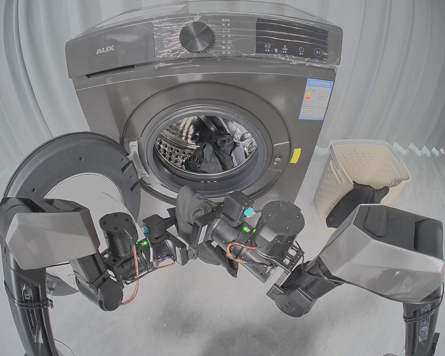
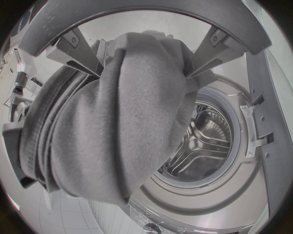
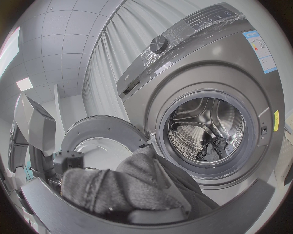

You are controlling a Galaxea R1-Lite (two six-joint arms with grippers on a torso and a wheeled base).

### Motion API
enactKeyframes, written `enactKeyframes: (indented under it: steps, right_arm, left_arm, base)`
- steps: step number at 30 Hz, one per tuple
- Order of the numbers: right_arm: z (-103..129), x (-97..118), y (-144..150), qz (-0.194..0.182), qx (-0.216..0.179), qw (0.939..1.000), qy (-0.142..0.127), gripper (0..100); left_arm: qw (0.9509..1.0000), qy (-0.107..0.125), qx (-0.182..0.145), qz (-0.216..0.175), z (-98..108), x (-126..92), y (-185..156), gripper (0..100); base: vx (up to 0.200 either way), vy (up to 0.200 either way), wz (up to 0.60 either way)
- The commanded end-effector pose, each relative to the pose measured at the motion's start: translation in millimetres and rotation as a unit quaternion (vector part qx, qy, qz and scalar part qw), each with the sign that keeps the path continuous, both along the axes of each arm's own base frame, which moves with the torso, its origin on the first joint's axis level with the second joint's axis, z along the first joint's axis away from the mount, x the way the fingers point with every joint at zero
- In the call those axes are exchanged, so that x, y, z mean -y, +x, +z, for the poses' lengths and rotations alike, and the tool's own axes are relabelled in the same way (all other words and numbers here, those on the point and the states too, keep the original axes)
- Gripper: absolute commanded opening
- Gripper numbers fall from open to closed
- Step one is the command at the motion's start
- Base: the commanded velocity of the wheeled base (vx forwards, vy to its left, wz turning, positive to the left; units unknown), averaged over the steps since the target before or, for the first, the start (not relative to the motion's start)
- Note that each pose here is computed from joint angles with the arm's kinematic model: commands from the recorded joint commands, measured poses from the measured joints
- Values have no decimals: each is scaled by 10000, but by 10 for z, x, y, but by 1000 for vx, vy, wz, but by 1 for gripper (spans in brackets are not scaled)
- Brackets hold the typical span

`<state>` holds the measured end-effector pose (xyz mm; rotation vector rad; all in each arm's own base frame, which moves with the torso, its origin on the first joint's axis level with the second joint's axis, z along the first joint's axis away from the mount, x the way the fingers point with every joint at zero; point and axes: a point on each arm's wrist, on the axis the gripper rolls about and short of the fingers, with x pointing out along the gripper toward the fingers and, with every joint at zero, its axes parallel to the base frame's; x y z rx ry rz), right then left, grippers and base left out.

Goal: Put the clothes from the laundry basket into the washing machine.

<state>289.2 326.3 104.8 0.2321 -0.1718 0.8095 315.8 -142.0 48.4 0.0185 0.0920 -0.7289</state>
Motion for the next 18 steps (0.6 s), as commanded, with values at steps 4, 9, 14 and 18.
enactKeyframes:
  steps: [4,9,14,18]
  right_arm:
    - [35,-32,-61,75,-10,10000,63,0]
    - [49,-16,-48,46,-7,10000,81,0]
    - [25,68,-16,-54,-69,10000,14,0]
    - [-33,265,-12,-217,-260,9992,-195,0]
  left_arm:
    - [9997,11,-7,246,-142,52,161,100]
    - [9987,-45,56,510,-152,44,253,100]
    - [9980,-121,34,624,-137,1,274,0]
    - [9965,-171,89,808,-90,-65,304,0]
  base:
    - [0,0,0]
    - [0,0,0]
    - [0,0,0]
    - [0,0,0]
